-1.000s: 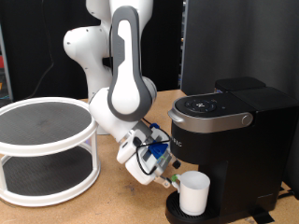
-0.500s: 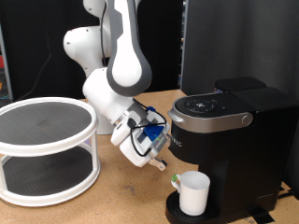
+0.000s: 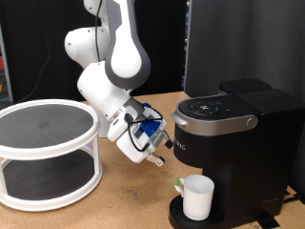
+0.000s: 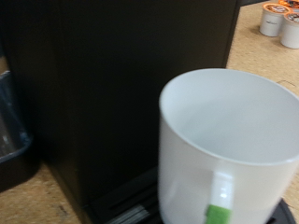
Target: Make a cup of coffee with the keurig machine
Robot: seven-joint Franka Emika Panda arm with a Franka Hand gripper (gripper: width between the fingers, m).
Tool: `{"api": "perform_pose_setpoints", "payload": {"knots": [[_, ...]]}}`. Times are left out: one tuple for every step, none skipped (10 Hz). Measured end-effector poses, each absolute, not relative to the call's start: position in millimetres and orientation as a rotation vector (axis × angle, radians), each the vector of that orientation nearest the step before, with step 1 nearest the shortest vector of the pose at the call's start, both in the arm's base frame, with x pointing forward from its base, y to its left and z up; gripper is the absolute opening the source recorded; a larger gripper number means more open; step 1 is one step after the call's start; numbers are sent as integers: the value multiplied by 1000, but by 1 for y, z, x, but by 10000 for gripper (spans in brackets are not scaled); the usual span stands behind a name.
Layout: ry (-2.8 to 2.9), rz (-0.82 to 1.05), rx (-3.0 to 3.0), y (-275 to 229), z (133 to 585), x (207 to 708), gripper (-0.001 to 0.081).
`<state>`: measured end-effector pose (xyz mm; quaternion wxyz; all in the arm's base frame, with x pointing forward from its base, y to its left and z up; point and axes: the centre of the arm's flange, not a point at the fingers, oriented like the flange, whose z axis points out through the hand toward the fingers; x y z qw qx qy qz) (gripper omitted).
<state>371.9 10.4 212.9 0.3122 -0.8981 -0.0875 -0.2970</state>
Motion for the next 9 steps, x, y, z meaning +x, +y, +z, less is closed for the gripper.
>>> {"api": "perform_pose_setpoints", "payload": {"knots": [[-270, -762, -2350, 8, 212, 369, 805], [-293, -744, -2320, 4, 213, 365, 805], [-302, -736, -2286, -1, 219, 360, 805], [-300, -735, -2255, -7, 228, 357, 805], [-292, -744, -2233, -12, 239, 356, 805], [-282, -756, -2218, -16, 251, 357, 805], [-271, -772, -2202, -19, 264, 359, 805], [-258, -793, -2187, -20, 278, 361, 805], [-244, -815, -2172, -22, 292, 364, 805]]}}
